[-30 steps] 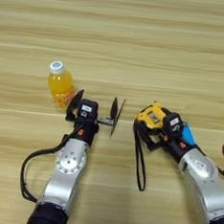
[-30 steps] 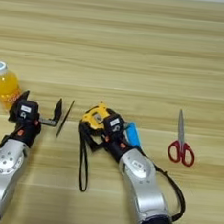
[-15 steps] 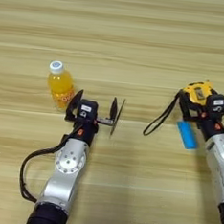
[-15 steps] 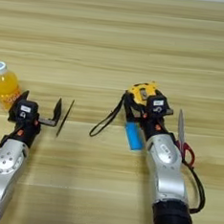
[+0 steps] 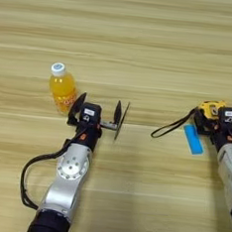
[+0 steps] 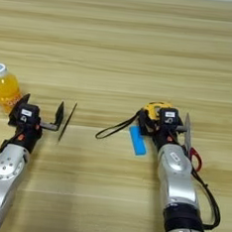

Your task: Move the objects on the table

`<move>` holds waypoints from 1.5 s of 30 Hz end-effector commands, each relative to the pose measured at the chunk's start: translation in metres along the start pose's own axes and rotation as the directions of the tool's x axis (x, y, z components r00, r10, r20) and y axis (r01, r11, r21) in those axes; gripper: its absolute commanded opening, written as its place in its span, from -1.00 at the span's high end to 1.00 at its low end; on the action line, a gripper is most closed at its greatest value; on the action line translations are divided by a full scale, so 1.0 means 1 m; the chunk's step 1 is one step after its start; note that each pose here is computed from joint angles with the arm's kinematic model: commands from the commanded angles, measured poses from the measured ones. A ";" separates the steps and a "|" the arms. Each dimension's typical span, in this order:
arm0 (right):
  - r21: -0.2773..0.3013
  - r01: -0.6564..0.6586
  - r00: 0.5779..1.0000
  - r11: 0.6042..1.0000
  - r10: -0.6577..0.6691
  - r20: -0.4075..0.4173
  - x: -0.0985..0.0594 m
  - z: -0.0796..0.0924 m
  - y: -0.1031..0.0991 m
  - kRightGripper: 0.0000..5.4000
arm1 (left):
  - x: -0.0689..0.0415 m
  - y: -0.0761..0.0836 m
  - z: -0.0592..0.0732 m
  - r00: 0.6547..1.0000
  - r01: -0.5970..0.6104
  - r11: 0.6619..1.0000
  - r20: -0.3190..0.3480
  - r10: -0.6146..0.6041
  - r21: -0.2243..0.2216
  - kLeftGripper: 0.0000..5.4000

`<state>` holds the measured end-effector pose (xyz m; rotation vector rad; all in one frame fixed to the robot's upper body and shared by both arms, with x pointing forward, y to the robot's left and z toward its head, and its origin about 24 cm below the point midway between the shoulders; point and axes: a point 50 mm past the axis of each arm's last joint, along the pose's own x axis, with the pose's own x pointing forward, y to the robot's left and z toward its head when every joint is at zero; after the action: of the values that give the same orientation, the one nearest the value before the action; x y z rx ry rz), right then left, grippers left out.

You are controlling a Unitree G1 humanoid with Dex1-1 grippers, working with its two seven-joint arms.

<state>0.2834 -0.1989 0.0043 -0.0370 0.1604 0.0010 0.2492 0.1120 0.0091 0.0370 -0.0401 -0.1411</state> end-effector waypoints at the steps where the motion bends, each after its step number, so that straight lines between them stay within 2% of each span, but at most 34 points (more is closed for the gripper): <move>1: 0.005 0.009 1.000 1.000 -0.009 0.007 0.007 0.008 -0.002 -0.67 | 0.000 0.000 0.000 1.000 0.002 1.000 -0.008 -0.002 0.002 -1.00; 16: -0.007 0.011 0.998 1.000 -0.011 -0.054 0.009 -0.001 -0.001 -0.67 | 0.000 0.001 0.000 1.000 0.004 1.000 -0.009 -0.004 0.000 -1.00; 17: -0.006 0.011 0.998 1.000 -0.011 -0.055 0.009 -0.001 -0.001 -0.78 | 0.000 0.002 0.000 1.000 0.003 1.000 -0.011 -0.003 0.001 -1.00; 23: -0.001 0.007 0.999 1.000 -0.007 -0.044 0.010 0.000 -0.001 -0.99 | 0.001 0.004 -0.001 1.000 0.000 1.000 -0.020 0.000 0.006 -1.00; 28: -0.005 0.011 1.000 1.000 -0.011 0.000 0.007 0.006 -0.001 -0.99 | 0.001 0.004 -0.001 1.000 -0.001 1.000 -0.021 0.002 0.005 -1.00; 39: -0.015 0.034 0.992 0.999 -0.032 0.124 -0.021 0.026 0.006 -0.99 | 0.000 0.002 -0.002 1.000 0.000 1.000 -0.023 0.000 0.006 -1.00; 45: -0.028 0.018 0.992 0.999 -0.015 0.125 -0.045 0.027 0.015 -0.99 | 0.000 0.000 -0.001 1.000 0.001 1.000 -0.020 -0.001 0.006 -1.00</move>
<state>0.2527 -0.1870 0.0401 -0.0608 0.0117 -0.0127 0.2498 0.1147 0.0089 0.0426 -0.0299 -0.1389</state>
